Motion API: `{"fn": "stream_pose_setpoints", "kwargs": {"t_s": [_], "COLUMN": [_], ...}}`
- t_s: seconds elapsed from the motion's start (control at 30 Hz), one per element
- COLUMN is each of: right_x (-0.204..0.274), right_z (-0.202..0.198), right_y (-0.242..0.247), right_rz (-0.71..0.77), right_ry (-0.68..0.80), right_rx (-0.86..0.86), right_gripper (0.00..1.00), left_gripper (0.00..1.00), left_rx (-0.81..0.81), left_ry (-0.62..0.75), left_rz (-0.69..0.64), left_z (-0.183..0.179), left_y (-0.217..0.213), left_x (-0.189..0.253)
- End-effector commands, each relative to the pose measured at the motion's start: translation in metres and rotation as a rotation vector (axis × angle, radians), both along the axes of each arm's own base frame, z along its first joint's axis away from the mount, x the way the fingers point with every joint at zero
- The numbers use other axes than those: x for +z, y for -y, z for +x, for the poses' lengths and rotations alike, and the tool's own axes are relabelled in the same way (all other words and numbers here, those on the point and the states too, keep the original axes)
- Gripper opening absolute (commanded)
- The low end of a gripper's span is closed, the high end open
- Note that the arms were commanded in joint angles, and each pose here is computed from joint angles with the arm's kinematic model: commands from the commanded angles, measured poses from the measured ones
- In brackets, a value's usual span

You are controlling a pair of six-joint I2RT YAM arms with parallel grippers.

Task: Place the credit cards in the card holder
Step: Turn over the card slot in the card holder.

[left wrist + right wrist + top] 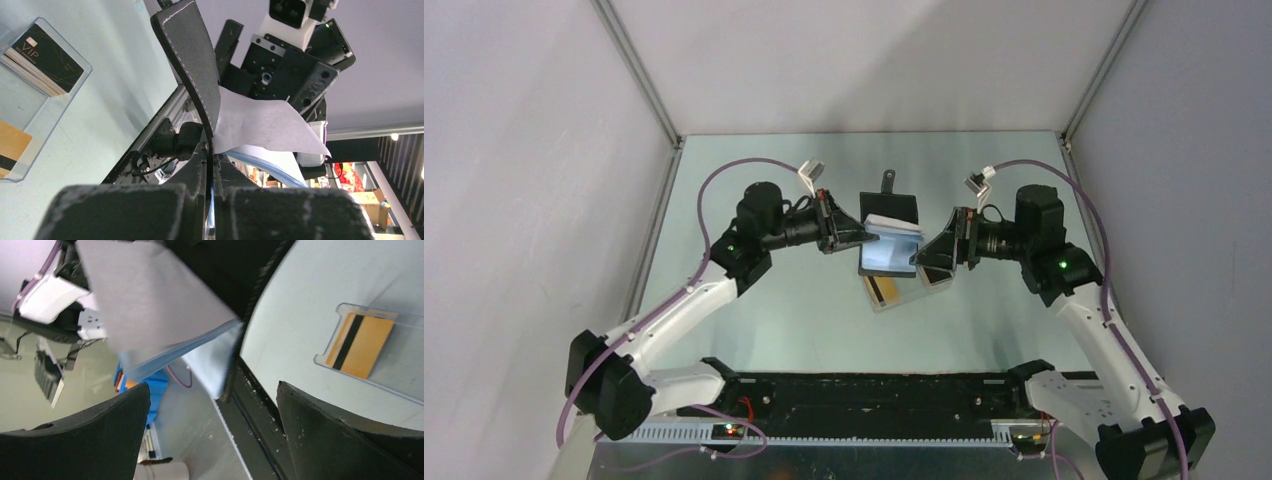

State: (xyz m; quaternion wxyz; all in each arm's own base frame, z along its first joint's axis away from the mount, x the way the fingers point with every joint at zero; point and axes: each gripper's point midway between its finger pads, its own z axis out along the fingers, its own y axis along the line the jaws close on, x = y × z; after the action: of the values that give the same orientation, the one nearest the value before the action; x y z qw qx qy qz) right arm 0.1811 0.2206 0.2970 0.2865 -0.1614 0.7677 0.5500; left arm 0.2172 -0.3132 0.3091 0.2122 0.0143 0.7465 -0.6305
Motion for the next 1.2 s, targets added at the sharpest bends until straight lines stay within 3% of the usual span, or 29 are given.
{"fn": "stream_pose_setpoints", "kwargs": {"t_s": [0.0, 0.27, 0.4, 0.6, 0.73, 0.77, 0.8, 0.83, 0.87, 1.07, 1.17], "right_x": [0.005, 0.023, 0.040, 0.054, 0.062, 0.063, 0.065, 0.066, 0.068, 0.070, 0.072], "right_z": [0.030, 0.050, 0.047, 0.029, 0.020, 0.019, 0.017, 0.017, 0.015, 0.010, 0.003], "right_y": [0.000, -0.010, -0.020, -0.036, -0.036, -0.035, -0.033, -0.032, -0.031, -0.029, -0.031], "right_rz": [-0.002, 0.088, 0.158, 0.223, 0.235, 0.236, 0.239, 0.238, 0.242, 0.247, 0.253], "right_ry": [0.021, 0.039, 0.049, 0.039, 0.055, 0.055, 0.063, 0.061, 0.070, 0.059, 0.050], "right_rx": [-0.127, -0.126, -0.070, 0.060, 0.083, 0.081, 0.076, 0.071, 0.068, 0.085, 0.118], "right_gripper": [1.00, 1.00, 0.91, 0.66, 0.36, 0.23, 0.11, 0.06, 0.00, 0.00, 0.00], "left_gripper": [0.00, 0.00, 0.00, 0.00, 0.00, 0.01, 0.04, 0.08, 0.18, 0.59, 0.70], "left_rx": [-0.049, -0.097, -0.121, -0.124, -0.106, -0.103, -0.101, -0.097, -0.096, -0.117, -0.120], "left_ry": [0.089, 0.112, 0.126, 0.169, 0.192, 0.199, 0.205, 0.211, 0.214, 0.278, 0.333], "left_rz": [-0.079, -0.090, -0.096, -0.111, -0.115, -0.113, -0.113, -0.111, -0.110, -0.104, -0.105], "left_z": [-0.016, -0.031, -0.039, -0.042, -0.040, -0.040, -0.040, -0.039, -0.039, -0.040, -0.040], "left_y": [0.000, 0.003, 0.005, 0.004, 0.003, 0.003, 0.002, 0.002, 0.002, 0.002, 0.002], "left_x": [0.043, 0.048, 0.052, 0.065, 0.070, 0.069, 0.070, 0.069, 0.069, 0.073, 0.081]}}
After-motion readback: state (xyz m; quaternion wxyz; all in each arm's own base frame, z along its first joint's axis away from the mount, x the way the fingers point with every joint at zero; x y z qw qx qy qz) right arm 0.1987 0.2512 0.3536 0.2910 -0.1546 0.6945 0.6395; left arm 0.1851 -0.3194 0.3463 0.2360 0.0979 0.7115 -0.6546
